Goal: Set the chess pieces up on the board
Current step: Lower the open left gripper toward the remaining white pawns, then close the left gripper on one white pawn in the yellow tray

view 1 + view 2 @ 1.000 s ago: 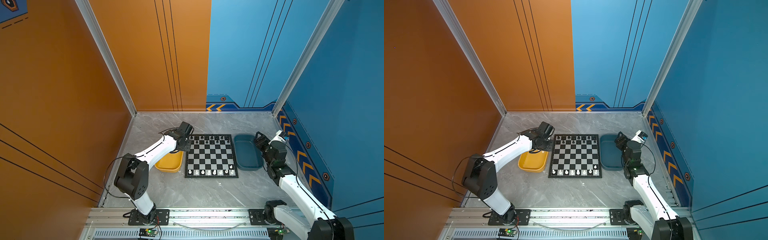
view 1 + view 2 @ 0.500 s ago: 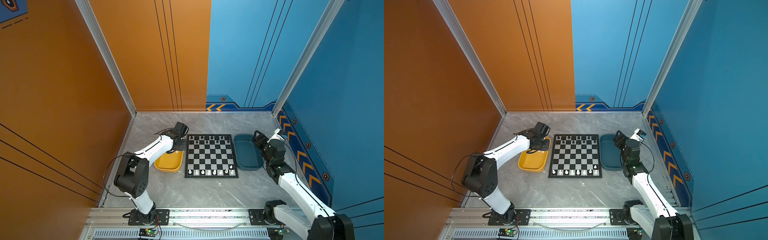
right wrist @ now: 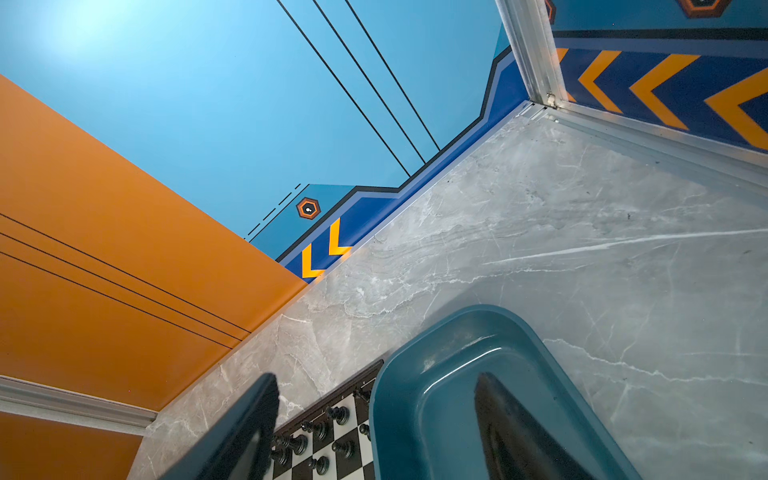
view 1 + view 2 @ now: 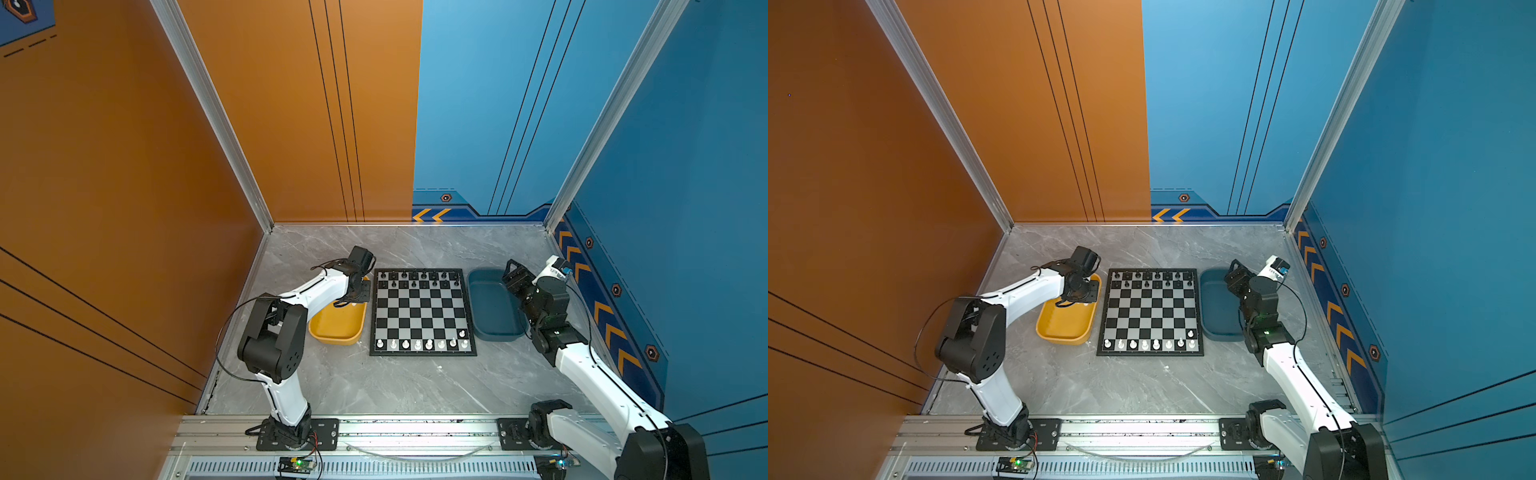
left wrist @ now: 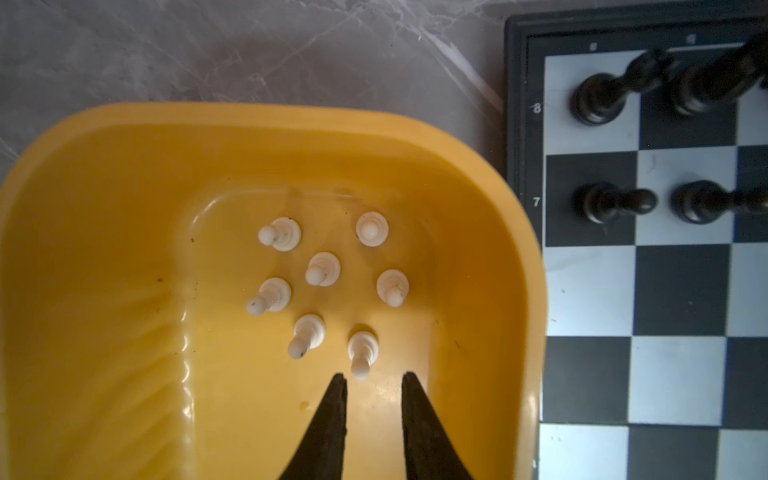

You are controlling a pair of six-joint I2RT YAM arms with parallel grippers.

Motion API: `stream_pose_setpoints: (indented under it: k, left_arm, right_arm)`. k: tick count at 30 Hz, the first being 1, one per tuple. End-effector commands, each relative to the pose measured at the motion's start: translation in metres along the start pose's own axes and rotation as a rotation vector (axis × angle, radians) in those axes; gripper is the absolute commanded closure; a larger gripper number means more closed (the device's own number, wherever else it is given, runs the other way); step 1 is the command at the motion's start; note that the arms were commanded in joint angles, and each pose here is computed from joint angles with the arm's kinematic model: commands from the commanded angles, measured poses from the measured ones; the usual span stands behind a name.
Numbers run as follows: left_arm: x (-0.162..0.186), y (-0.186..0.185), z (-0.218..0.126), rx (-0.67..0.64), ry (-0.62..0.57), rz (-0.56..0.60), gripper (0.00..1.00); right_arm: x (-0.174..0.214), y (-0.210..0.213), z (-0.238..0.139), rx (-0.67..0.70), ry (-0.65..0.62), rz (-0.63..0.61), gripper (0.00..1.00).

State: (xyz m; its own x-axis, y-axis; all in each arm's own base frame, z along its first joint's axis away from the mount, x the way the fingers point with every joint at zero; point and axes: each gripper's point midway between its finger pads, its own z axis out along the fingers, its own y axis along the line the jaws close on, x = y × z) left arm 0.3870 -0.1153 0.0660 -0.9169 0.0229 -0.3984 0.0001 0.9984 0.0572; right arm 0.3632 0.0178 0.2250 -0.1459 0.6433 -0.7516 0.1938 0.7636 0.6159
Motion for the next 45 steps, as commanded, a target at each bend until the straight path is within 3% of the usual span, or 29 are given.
stream_pose_setpoints:
  k: [1,32,45]
  left_arm:
    - [0.001,0.010,0.009,-0.037,0.007,-0.028,0.74]
    - [0.010,0.010,0.032,-0.054,0.065,-0.036,0.79]
    - [0.010,0.003,0.030,-0.055,0.056,-0.014,1.00]
  right_arm:
    - [-0.010,0.014,0.001,-0.034,-0.021,-0.008,0.24]
    - [-0.008,0.012,0.002,-0.030,-0.016,-0.015,0.23]
    - [-0.009,0.011,0.001,-0.027,-0.021,-0.017,0.22]
